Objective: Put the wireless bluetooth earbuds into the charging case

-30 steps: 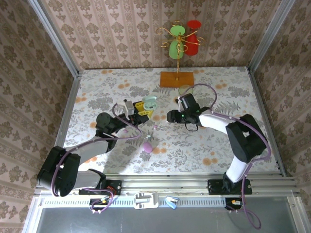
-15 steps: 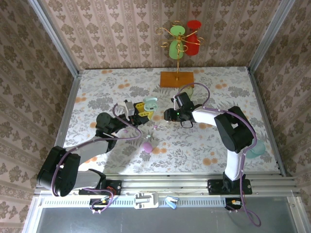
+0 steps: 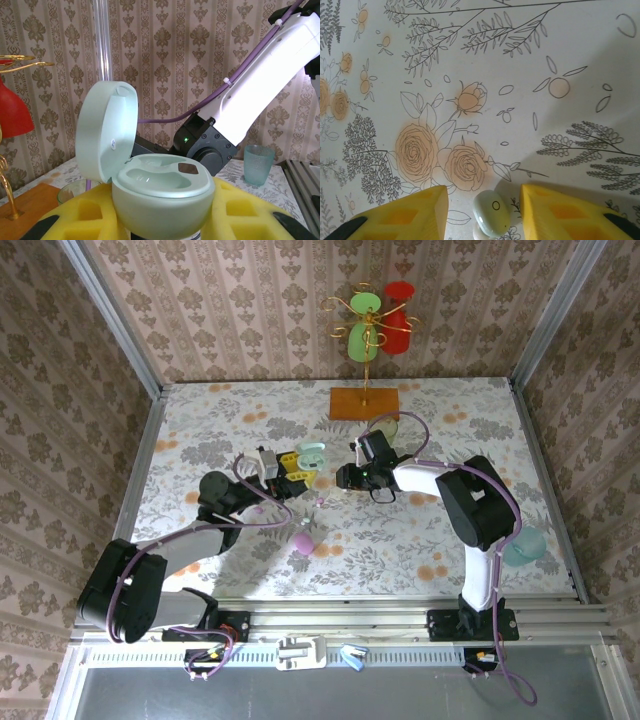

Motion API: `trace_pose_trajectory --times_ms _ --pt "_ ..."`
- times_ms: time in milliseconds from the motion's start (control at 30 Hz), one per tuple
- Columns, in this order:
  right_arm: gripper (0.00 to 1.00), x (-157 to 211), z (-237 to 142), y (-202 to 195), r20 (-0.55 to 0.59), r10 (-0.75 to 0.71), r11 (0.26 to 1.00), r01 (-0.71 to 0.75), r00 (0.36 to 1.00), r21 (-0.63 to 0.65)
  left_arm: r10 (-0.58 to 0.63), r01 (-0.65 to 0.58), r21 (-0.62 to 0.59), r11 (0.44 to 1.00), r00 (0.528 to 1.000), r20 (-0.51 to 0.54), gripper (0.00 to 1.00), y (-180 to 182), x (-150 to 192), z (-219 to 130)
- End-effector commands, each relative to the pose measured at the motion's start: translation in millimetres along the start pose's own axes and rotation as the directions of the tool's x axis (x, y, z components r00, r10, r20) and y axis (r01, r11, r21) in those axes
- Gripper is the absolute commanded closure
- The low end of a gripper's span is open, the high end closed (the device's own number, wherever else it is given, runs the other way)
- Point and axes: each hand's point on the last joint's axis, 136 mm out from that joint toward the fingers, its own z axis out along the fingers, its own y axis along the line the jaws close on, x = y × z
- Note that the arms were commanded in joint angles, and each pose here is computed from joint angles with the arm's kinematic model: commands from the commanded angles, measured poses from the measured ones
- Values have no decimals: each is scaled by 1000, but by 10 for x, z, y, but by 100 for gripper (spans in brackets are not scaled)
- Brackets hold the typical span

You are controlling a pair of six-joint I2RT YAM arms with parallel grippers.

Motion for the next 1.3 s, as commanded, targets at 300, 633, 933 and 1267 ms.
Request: trace_pose_trajectory --times_ms 300,633,933,1267 --pt "65 68 43 144 -26 -8 997 6 1000 -79 25 -26 26 999 999 36 90 -38 -128 7" --pt "66 116 102 136 -53 -11 996 6 999 -87 22 -23 25 999 999 35 90 -40 -122 3" --pt "67 142 148 88 -73 -21 998 17 997 -57 21 -22 27 999 999 36 90 -42 -127 10" --pt "77 144 131 53 -75 -28 999 25 997 -30 19 -20 22 1000 999 33 90 -31 -113 10"
